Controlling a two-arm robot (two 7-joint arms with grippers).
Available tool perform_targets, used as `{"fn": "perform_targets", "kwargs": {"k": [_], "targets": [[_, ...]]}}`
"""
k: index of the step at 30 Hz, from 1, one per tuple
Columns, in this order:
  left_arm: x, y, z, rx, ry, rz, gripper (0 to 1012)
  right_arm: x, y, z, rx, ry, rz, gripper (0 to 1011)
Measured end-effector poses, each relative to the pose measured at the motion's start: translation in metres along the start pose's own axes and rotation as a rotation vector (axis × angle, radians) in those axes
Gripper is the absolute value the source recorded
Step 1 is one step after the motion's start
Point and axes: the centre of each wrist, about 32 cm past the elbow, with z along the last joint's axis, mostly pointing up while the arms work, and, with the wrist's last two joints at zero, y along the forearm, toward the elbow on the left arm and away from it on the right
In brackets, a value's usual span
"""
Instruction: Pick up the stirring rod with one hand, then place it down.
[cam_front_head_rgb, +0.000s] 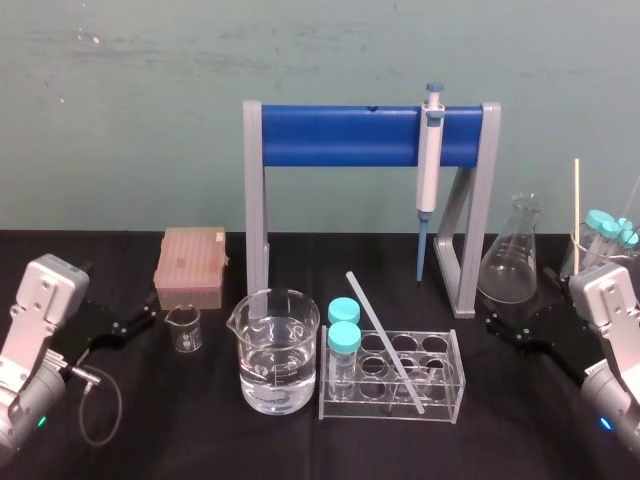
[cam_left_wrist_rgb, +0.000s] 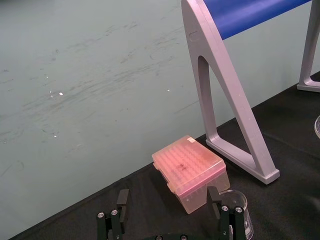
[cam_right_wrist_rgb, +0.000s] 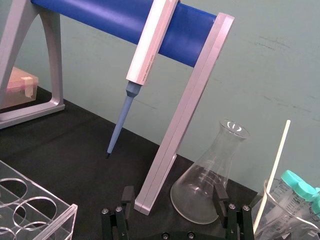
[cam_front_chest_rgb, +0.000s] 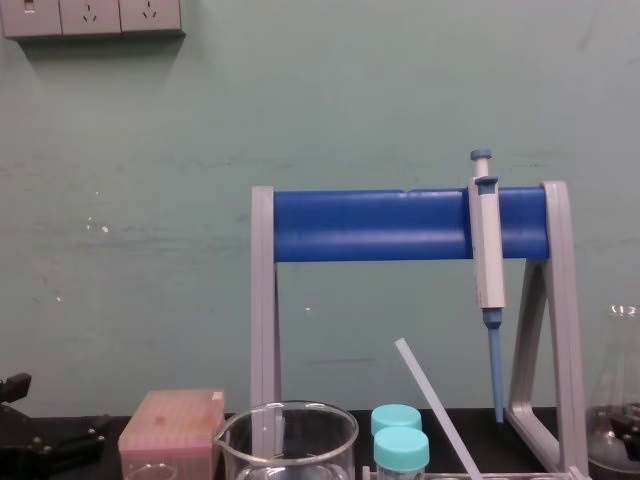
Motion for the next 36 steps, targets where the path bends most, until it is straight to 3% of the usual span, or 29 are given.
{"fn": "perform_targets", "kwargs": {"k": [36], "targets": [[0.0000, 0.0000, 0.0000, 0.000, 0.000, 0.000, 1000, 0.0000, 0.0000, 0.0000, 0.000, 0.000, 0.000, 1000]]}}
